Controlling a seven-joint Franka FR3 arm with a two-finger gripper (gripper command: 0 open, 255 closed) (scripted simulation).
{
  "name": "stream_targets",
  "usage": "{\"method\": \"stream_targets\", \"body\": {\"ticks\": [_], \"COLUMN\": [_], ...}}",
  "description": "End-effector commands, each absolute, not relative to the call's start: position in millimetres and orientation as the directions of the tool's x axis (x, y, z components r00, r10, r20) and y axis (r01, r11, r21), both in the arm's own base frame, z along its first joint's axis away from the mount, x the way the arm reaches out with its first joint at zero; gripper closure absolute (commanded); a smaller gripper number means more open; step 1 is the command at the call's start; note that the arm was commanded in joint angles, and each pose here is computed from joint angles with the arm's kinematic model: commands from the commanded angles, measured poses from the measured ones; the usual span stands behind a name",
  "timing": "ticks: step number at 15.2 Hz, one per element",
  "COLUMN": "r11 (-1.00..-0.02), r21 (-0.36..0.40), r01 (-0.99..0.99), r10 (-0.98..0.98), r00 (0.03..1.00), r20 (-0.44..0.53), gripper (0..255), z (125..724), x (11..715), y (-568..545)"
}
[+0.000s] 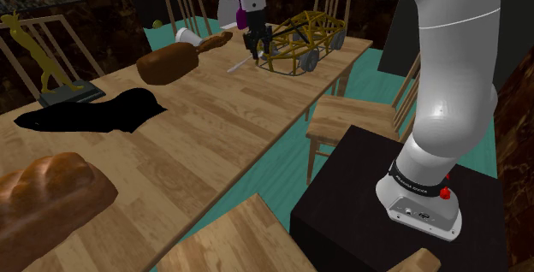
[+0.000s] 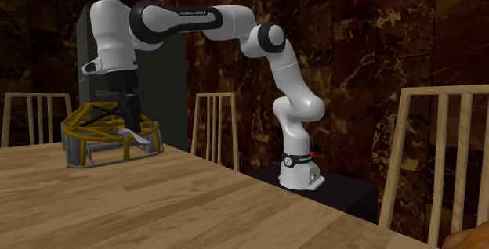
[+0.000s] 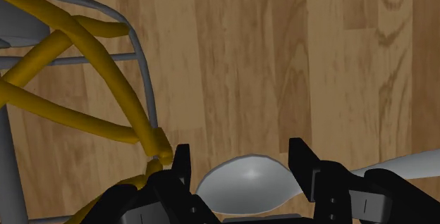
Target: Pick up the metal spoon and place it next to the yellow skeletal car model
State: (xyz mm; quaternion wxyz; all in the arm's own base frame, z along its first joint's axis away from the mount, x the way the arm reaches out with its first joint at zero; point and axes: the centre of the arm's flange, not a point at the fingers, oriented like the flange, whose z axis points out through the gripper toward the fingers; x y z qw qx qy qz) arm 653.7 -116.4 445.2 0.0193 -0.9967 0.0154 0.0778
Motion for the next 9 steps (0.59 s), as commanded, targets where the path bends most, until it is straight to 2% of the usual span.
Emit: {"method": "stream_targets", "body": {"ticks": [1, 9], "r11": [-0.999, -0.999], "r21": [-0.036, -0.036], "r01": [-0.034, -0.034], "r10": [-0.028, -0.028], "r00": [0.987, 0.987], "r20": [-0.155, -0.155], "gripper": [255, 255], "z": [435.2, 393.0], "x": [653.0, 653.0], "y": [-116.8, -116.8]}}
